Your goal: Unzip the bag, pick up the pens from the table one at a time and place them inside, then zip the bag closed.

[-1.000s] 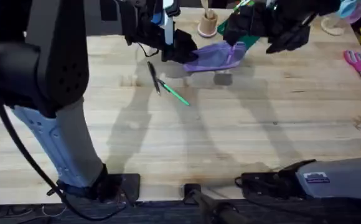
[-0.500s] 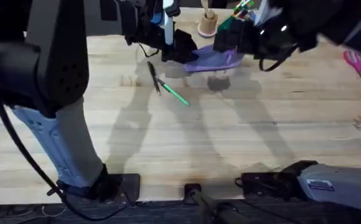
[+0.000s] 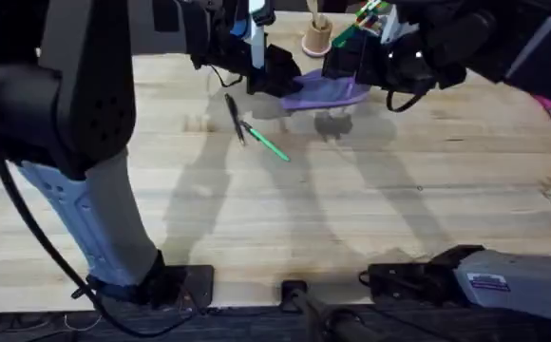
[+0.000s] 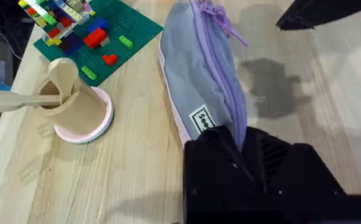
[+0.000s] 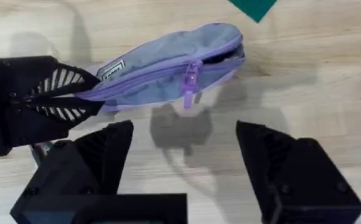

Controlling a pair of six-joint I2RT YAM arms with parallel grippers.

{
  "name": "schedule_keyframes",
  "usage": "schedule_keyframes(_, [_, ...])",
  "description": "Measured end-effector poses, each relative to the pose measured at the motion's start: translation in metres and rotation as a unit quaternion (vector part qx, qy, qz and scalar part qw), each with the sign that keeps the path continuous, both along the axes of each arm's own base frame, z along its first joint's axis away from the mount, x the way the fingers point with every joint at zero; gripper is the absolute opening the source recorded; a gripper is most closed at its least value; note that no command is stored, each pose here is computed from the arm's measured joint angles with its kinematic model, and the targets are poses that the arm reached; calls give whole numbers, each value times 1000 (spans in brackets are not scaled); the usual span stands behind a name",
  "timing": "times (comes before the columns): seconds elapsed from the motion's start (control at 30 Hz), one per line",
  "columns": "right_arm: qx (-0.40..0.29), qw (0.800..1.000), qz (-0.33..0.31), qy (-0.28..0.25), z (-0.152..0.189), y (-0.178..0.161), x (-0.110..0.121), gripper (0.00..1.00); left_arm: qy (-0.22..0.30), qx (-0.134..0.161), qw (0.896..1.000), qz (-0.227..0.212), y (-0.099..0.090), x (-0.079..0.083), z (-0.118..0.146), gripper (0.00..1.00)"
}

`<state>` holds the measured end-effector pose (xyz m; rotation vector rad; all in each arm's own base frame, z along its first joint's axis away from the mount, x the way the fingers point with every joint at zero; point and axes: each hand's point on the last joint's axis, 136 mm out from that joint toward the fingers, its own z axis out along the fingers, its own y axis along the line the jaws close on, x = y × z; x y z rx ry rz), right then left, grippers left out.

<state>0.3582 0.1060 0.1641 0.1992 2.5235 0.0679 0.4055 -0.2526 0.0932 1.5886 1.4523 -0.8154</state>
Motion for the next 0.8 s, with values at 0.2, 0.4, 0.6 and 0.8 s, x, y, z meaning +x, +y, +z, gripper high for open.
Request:
schedule_keyframes(0.2, [6,1000,0,-15,4,2,6,996,0,0,1000,0,0,0,0,42])
schedule_keyframes(0.4, [4,1000,0,-11,-7,6,15,995,0,0,1000,0,0,0,0,42])
schedule_keyframes(0.6, [0,1000,-3,1,-26,8,25,994,0,0,1000,0,0,0,0,42])
schedule_keyframes(0.8, [-1,1000,-16,2,-34,0,34,956,0,0,1000,0,0,0,0,42])
